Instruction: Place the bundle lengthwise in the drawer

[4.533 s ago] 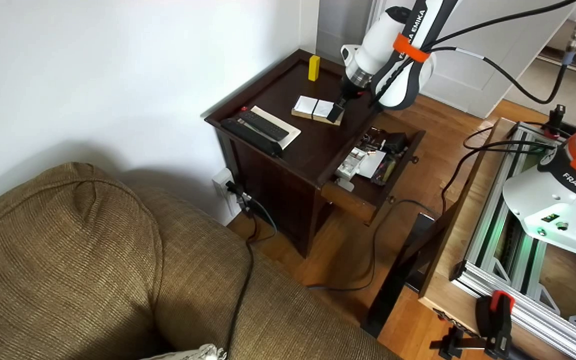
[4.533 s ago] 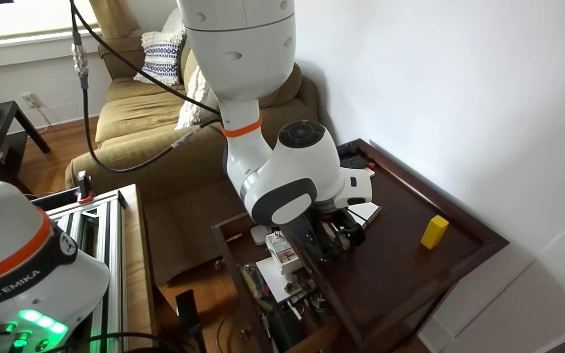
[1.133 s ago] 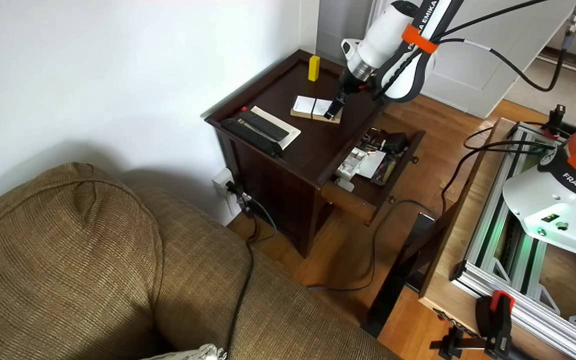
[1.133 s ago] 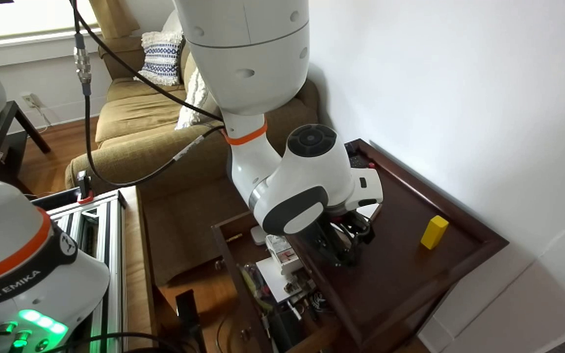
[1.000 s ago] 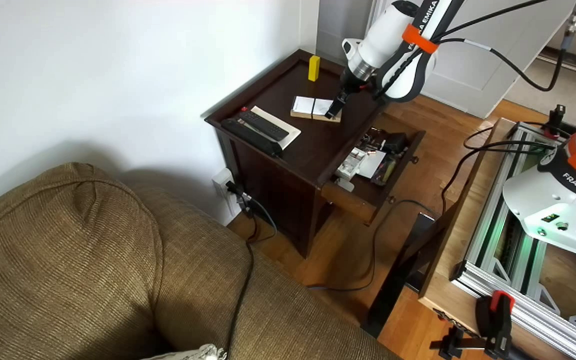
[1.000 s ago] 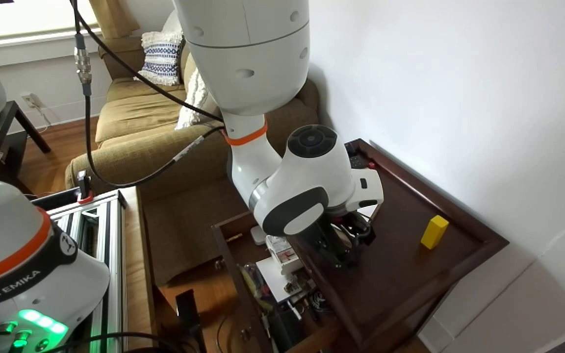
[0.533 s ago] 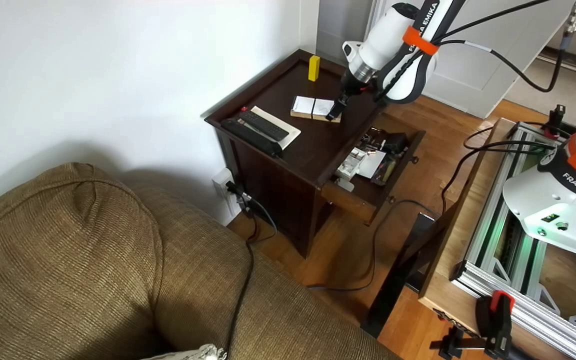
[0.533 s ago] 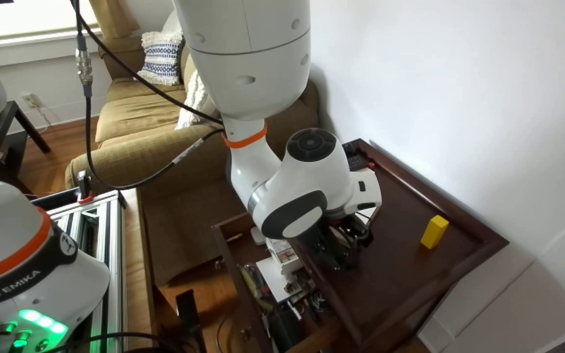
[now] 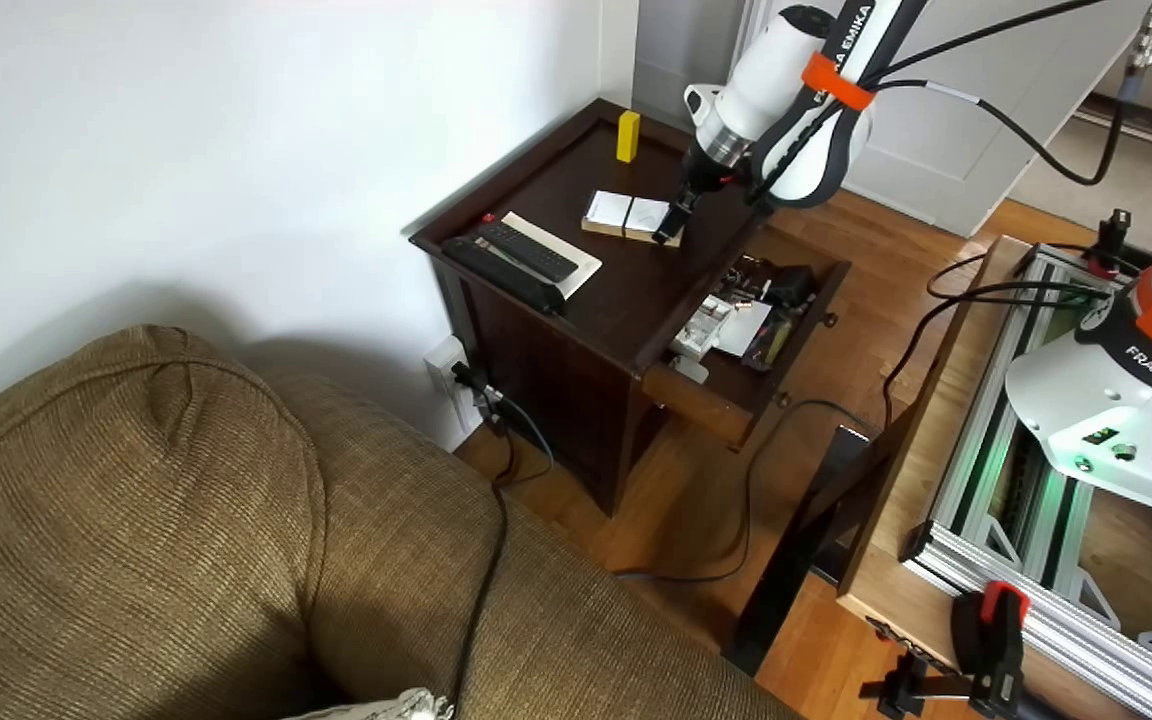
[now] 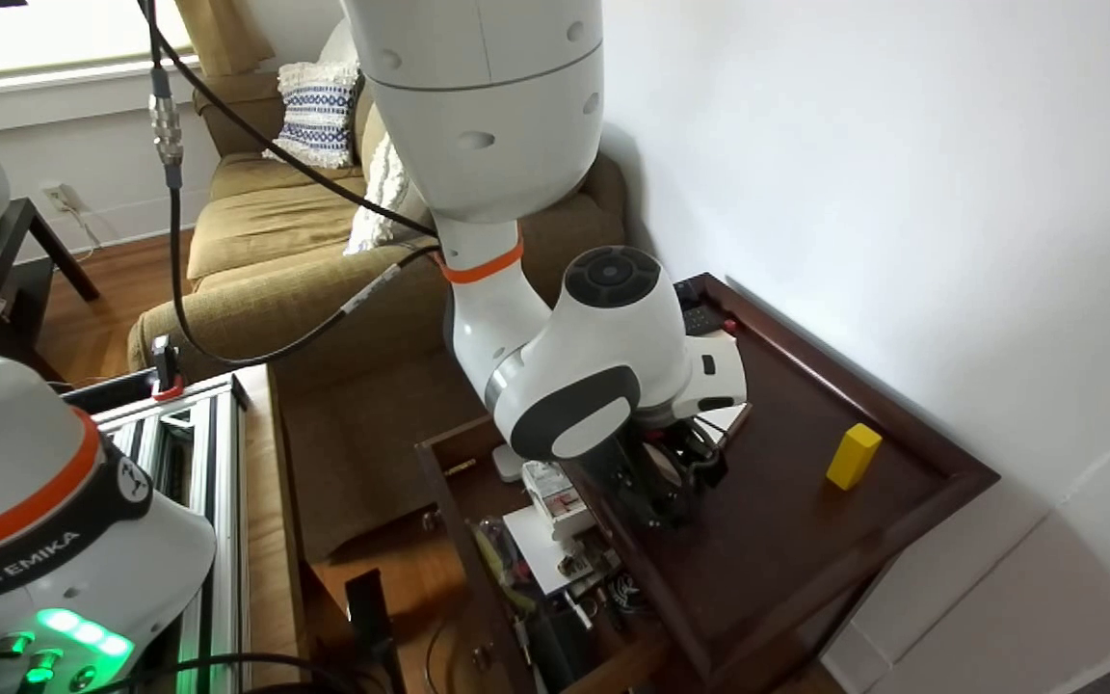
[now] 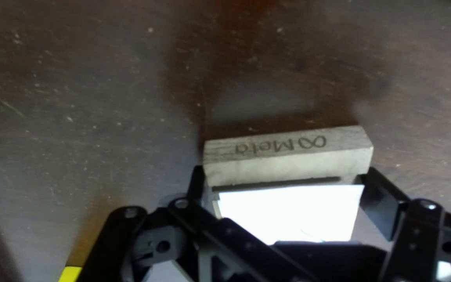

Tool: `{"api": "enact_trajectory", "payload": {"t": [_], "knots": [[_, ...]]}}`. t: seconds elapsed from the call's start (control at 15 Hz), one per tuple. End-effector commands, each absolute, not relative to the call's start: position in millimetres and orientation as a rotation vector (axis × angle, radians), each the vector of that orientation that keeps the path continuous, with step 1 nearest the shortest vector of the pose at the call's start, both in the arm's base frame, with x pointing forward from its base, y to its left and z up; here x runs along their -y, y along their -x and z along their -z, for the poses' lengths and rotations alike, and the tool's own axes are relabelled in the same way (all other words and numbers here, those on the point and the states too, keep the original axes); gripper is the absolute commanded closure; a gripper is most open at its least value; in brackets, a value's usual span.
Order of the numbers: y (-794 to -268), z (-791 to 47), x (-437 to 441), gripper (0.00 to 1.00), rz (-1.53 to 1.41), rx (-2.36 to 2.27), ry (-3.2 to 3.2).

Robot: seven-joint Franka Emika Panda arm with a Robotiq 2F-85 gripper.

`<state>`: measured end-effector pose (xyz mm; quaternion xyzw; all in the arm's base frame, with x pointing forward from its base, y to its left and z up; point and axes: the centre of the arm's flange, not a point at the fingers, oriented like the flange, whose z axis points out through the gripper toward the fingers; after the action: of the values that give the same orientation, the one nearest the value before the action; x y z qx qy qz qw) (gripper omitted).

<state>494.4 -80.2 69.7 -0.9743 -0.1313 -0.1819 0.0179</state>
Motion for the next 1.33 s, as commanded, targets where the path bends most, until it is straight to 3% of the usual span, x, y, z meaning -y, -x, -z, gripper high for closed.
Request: {"api": "enact_trajectory", "payload": {"t": [0.0, 0.6, 1.27], "knots": [[-484.1, -97.4, 72.3, 0.31, 0.357, 0.259, 3.092], [-424.2, -152.4, 51.5, 0.31, -0.040, 0.070, 3.074], [-358.1, -185.1, 44.9, 0.31, 0.003, -0.163, 3.154]]}}
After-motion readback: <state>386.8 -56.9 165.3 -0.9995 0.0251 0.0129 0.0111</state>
